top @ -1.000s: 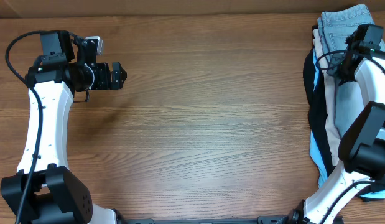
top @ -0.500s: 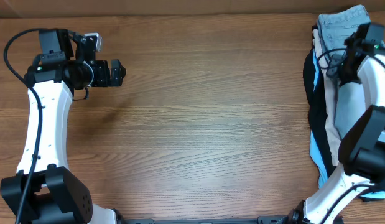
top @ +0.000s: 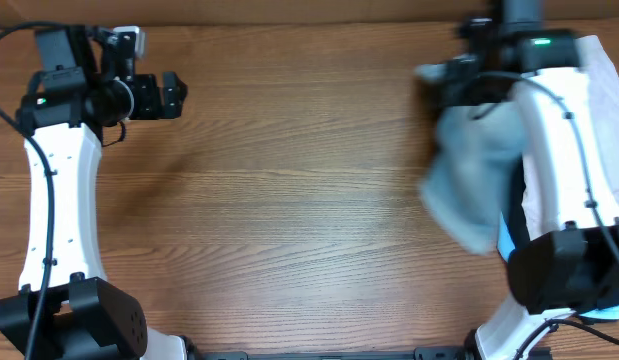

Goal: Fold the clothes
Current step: 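Pull the denim shorts off the stack leftward onto the table center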

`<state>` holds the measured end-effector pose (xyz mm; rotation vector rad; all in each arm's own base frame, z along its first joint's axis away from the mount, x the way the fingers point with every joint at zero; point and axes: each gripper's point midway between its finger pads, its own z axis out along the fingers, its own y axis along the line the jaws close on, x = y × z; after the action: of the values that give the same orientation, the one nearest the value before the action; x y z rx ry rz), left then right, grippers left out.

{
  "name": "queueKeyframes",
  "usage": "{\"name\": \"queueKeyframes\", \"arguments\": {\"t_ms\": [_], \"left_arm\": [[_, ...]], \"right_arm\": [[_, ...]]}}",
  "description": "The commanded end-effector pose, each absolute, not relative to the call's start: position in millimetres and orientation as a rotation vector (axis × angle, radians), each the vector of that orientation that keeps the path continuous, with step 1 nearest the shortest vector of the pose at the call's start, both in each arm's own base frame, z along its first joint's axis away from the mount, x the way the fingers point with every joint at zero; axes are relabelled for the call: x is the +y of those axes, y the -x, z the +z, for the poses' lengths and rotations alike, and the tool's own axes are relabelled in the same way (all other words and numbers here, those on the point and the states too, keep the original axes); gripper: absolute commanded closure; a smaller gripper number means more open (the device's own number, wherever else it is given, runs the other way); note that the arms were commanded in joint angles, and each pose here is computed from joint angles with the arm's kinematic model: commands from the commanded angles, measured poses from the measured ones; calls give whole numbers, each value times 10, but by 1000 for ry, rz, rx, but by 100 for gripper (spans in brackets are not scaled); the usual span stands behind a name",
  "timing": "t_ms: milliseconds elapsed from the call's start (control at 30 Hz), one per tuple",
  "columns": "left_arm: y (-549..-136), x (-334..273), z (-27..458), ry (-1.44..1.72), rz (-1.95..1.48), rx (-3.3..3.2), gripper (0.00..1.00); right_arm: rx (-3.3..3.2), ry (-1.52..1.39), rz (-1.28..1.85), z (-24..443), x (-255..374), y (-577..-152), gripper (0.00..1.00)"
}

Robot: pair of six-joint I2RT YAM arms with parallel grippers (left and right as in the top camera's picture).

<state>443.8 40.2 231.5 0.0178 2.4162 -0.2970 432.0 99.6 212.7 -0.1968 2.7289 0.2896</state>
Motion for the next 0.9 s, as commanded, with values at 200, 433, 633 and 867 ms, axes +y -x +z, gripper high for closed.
{"name": "queueKeyframes", "arguments": {"t_ms": [200,433,633,867], "left_arm": [[-4370,966,2399,113,-224,2393,0],[-4363,855,2402,82,-284,2392,0],[-4361,284,2290,-190,-338,2429,0],[-4506,-319,1833,-351,-440,2500,0]], "right_arm": [[2591,884,628,2327,3404,-3039,51],[2646,828,541,2314,3448,-2862,8],[2748,346,447,2302,2435,-3665,0],[2694,-6,361,2298,1280,-4316,0]]}}
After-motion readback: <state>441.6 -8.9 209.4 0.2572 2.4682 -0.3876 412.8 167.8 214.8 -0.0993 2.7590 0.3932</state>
